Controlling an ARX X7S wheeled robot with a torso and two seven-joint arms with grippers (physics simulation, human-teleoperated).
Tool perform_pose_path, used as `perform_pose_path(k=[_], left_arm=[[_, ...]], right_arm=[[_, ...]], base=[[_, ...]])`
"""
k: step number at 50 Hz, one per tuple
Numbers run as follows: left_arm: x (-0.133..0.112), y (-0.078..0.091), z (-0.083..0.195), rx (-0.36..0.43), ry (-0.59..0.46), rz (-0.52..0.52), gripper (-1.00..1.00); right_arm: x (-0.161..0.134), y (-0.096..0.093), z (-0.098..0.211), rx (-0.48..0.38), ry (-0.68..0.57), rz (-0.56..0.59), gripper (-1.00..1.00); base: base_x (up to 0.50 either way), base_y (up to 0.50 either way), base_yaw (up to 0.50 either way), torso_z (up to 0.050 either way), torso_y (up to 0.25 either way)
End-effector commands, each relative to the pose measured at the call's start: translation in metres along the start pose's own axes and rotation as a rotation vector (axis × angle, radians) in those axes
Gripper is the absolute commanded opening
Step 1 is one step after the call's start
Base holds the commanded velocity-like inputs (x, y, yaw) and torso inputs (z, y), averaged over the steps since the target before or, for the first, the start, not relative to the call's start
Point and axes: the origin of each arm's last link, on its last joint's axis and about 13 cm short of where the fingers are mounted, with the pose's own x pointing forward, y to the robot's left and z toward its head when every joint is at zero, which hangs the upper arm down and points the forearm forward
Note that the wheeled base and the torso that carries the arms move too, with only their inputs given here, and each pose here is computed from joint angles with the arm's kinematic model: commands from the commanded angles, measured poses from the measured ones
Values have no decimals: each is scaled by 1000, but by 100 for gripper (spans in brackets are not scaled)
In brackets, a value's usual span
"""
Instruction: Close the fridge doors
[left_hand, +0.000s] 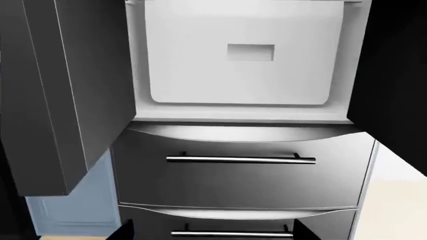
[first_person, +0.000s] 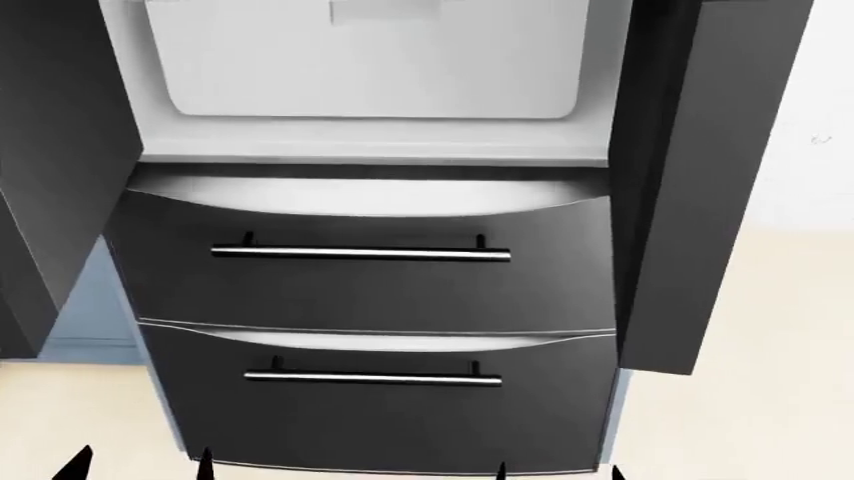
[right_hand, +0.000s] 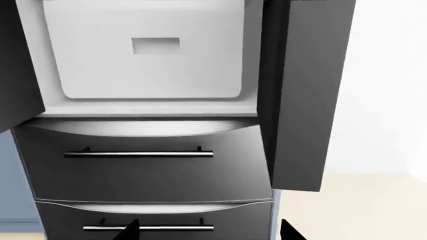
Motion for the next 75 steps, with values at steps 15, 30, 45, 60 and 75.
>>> perform_pose_path(k=[15,30,45,60,75], left_arm=[[2,1,2,-5,-16,-10,100],[3,1,2,-1,-16,-10,100],[5,1,1,-1,-17,-11,100],[5,1,2,1,-18,-12,100],[6,0,1,3,-21,-13,100]], right_arm=[[2,1,0,14,16,2,100],[3,1,1,17,15,1,100],[3,1,1,16,15,3,100],[4,1,1,15,14,3,100],[5,1,1,15,14,3,100]], base=[[0,-500,0,0,0],[0,-500,0,0,0],[0,-500,0,0,0],[0,-500,0,0,0],[0,-500,0,0,0]])
